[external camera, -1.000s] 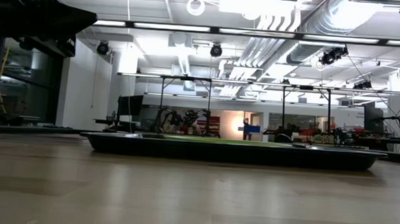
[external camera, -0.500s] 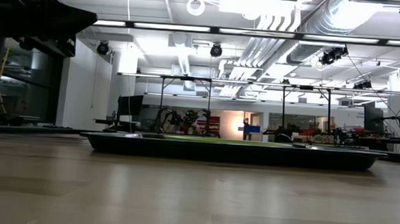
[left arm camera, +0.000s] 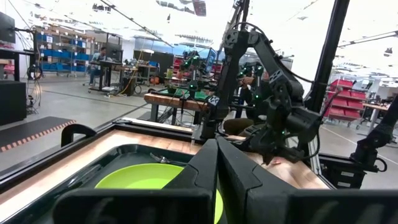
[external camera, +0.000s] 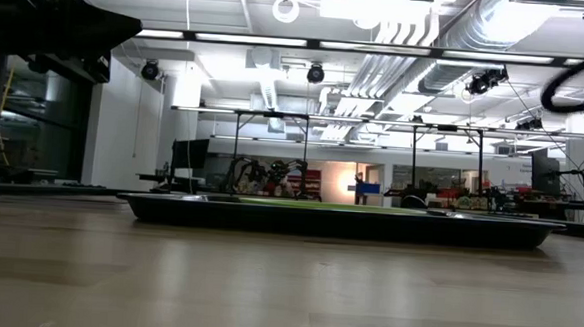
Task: Pick and place plate/cup/fork/spoon on tray
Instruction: Put the orange fork on the black serving tray to the left of the black spoon
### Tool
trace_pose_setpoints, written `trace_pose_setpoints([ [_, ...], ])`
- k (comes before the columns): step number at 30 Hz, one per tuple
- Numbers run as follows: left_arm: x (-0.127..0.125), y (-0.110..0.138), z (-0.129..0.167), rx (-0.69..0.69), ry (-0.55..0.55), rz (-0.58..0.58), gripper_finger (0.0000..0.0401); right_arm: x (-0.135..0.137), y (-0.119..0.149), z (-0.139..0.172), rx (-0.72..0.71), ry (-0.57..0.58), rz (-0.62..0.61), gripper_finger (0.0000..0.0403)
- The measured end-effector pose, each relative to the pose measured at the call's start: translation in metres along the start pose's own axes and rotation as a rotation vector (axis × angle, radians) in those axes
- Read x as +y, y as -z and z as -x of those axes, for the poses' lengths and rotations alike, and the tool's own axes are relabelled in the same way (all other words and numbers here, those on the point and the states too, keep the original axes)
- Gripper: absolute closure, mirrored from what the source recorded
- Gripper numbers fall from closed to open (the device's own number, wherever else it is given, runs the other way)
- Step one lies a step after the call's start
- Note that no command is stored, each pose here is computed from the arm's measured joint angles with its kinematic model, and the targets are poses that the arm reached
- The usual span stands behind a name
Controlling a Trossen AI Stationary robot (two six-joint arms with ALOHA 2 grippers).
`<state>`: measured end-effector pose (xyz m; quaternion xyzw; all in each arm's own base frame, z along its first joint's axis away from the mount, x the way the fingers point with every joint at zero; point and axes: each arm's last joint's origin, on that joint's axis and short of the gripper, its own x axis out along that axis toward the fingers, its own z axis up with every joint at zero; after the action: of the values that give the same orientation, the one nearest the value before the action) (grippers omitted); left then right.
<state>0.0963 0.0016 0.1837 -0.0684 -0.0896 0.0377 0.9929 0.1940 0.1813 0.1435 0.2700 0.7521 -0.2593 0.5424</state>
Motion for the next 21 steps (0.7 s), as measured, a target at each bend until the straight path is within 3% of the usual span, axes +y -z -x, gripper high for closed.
trace_pose_setpoints([
  [8, 0.0, 0.0, 0.0, 0.0, 0.0, 0.0, 0.0398, 0.003, 0.002, 0.032, -0.133, -0.101, 0.03, 0.0403],
  [13, 0.0, 0.0, 0.0, 0.0, 0.001, 0.0, 0.0398, -0.003, 0.001, 0.062, -0.348, -0.221, 0.04, 0.0403],
  [21, 0.0, 0.0, 0.0, 0.0, 0.0, 0.0, 0.0398, -0.043, -0.036, 0.114, -0.708, -0.32, -0.183, 0.0403],
])
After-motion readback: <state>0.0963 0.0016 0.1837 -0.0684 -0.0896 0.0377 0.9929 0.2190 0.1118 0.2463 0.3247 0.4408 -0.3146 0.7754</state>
